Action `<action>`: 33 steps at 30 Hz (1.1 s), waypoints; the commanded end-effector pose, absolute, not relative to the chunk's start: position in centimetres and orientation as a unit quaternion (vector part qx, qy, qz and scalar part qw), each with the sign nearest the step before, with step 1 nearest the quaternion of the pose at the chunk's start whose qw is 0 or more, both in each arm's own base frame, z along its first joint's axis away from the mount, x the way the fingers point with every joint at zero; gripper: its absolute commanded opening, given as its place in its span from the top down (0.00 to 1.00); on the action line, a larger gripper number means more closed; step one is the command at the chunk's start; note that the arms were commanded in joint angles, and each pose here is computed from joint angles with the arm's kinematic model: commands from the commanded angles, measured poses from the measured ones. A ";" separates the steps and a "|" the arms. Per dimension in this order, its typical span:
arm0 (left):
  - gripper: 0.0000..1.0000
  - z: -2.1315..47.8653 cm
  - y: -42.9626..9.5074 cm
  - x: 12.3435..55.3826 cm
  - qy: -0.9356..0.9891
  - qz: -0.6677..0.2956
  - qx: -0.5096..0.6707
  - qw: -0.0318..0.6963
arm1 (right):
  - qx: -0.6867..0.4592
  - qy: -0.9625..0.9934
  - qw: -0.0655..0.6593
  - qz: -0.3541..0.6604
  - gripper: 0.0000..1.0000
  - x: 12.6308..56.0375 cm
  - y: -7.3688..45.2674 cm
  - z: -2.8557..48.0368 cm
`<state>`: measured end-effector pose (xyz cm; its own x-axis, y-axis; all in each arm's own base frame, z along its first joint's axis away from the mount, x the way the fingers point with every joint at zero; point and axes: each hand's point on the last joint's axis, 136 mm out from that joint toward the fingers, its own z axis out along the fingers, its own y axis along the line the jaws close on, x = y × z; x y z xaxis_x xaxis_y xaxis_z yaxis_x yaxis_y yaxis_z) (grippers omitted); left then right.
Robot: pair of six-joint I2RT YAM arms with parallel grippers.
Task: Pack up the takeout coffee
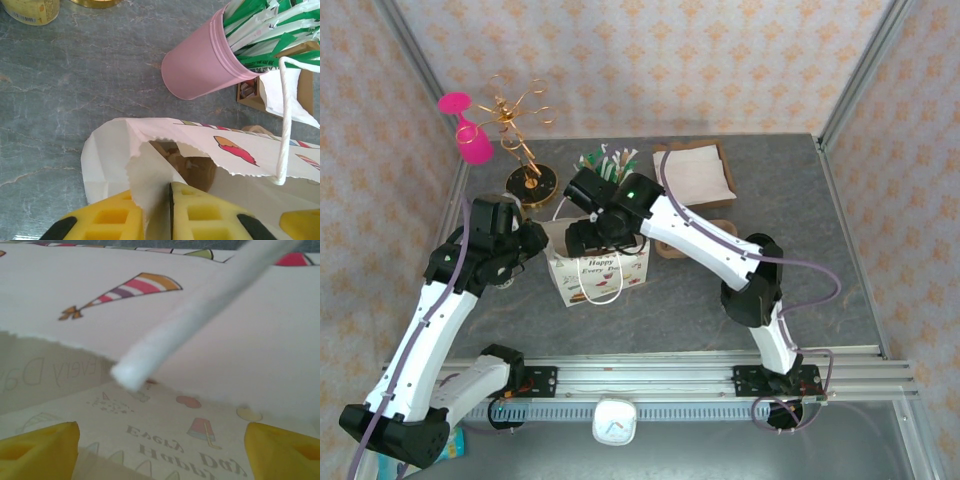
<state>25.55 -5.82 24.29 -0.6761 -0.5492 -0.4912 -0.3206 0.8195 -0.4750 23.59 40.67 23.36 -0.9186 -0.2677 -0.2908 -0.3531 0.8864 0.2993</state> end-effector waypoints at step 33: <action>0.27 32.0 -10.7 30.4 0.915 -0.049 0.121 0.383 | -0.094 0.938 0.233 0.241 0.10 22.7 32.5 35.5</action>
